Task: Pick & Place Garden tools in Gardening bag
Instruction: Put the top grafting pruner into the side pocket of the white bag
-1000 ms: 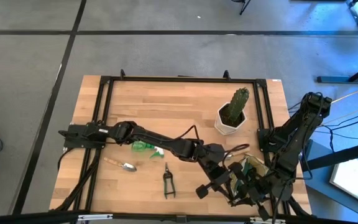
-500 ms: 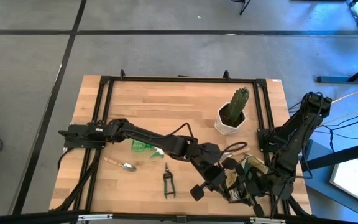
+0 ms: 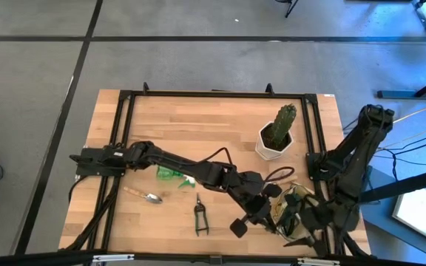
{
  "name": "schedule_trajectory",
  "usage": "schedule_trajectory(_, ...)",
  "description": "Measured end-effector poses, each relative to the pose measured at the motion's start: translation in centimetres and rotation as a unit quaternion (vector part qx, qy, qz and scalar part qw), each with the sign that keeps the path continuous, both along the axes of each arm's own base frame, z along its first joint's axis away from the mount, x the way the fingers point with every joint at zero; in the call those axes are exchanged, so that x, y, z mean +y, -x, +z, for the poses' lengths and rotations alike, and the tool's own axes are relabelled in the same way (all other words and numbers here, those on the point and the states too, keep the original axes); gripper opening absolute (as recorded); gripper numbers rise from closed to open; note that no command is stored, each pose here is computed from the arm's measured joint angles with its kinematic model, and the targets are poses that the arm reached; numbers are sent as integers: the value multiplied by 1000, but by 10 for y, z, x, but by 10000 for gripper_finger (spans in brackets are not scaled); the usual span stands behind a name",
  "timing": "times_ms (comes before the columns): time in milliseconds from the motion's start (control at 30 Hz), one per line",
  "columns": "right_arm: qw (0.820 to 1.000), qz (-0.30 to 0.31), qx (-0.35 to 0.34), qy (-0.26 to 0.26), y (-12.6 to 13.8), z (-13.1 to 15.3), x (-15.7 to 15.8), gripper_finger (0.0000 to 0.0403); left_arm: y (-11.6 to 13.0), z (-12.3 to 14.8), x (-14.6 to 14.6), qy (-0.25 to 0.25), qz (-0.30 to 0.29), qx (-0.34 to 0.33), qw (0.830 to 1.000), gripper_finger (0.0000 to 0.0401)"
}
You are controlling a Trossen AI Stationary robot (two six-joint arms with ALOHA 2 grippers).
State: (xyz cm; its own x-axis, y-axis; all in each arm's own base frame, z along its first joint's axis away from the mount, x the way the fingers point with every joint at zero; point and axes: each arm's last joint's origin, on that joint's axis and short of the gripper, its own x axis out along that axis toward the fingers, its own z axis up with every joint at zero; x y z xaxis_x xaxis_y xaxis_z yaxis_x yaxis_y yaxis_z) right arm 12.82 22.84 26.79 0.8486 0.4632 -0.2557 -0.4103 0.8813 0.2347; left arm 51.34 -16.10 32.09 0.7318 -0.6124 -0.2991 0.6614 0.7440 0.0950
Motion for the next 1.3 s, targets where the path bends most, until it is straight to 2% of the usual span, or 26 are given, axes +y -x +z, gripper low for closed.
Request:
schedule_trajectory(67,1000,-6,20,-1,10,0,-3,278,-1,-7,-3,-1,6,2,1000,9)
schedule_trajectory(167,998,-60,10,1,26,1,-4,279,-4,-22,-7,17,10,5,1000,9)
schedule_trajectory(300,994,-108,-25,19,47,0,-1,279,-10,-42,-2,77,-8,-2,997,9)
schedule_trajectory(400,991,-125,-44,28,57,-2,3,279,-14,-46,6,119,-43,-43,991,9)
schedule_trajectory(500,988,-141,-59,35,64,-2,3,279,-14,-36,12,127,-54,-94,986,8)
schedule_trajectory(567,986,-146,-63,45,66,-3,2,279,-14,-32,13,127,-57,-111,984,8)
schedule_trajectory(700,985,-158,-62,45,68,-6,0,279,-19,-49,13,141,-92,-94,981,8)
schedule_trajectory(800,985,-166,-45,33,69,-11,-3,279,-23,-63,12,140,-101,-84,981,8)
schedule_trajectory(967,985,-169,8,-7,68,-19,-9,279,-28,-75,12,154,-115,-114,975,8)
schedule_trajectory(1167,983,-184,7,-11,64,-19,-10,279,-34,-89,12,138,-97,-143,975,8)
schedule_trajectory(1300,979,-200,19,-30,60,-21,-13,279,-38,-105,12,151,-97,-153,972,8)
